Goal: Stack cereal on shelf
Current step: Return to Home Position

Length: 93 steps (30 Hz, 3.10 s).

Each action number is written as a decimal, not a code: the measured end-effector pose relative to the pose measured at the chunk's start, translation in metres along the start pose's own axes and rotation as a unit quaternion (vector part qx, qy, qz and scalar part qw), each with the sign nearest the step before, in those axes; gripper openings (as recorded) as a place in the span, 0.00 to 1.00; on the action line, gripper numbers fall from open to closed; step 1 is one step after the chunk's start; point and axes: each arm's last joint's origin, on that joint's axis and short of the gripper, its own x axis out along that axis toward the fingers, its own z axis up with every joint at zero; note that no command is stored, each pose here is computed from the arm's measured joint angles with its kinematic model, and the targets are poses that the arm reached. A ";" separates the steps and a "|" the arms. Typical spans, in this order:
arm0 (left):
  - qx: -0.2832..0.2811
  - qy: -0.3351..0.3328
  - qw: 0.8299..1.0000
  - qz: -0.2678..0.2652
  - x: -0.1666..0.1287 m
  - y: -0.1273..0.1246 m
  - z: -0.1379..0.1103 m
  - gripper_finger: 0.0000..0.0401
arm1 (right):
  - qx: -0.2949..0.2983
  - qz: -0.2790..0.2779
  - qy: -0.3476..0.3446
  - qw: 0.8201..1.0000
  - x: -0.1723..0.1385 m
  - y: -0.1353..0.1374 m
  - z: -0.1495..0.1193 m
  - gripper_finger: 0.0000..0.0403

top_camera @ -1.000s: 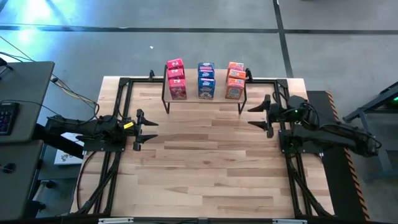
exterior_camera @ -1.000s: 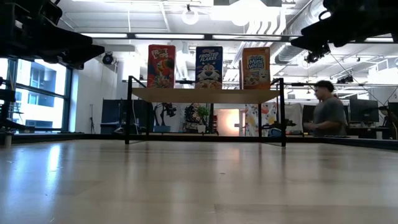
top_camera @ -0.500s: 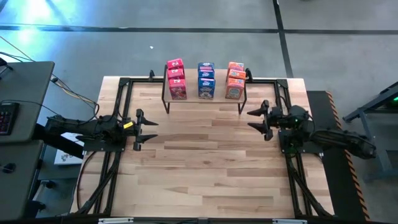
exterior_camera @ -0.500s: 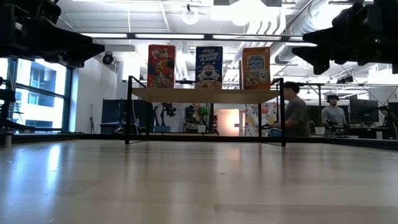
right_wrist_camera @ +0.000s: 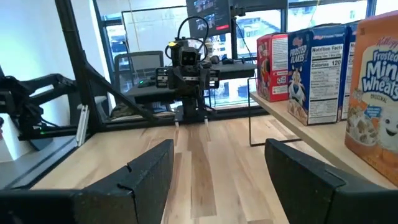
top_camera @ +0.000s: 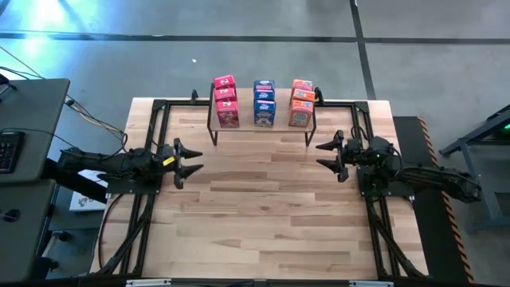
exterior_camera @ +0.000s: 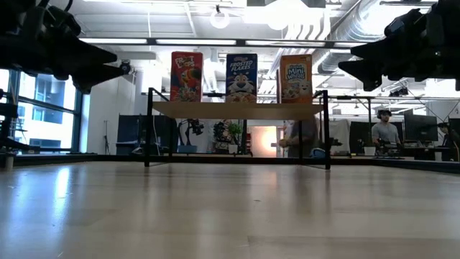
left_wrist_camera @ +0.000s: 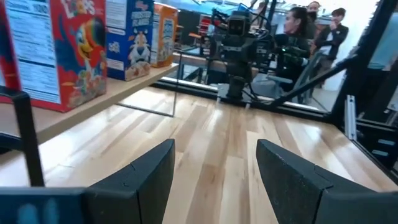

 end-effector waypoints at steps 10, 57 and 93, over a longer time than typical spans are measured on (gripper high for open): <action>0.046 -0.007 0.999 -0.027 0.000 -0.002 0.002 0.54 | -0.018 0.010 0.025 0.999 0.000 0.000 -0.005 0.61; 0.166 0.002 0.982 -0.090 0.000 -0.005 -0.001 0.54 | -0.010 0.022 0.079 0.997 0.000 0.005 -0.017 0.61; 0.166 0.003 0.982 -0.090 0.000 -0.005 -0.002 0.54 | -0.010 0.022 0.080 0.997 0.000 0.005 -0.017 0.61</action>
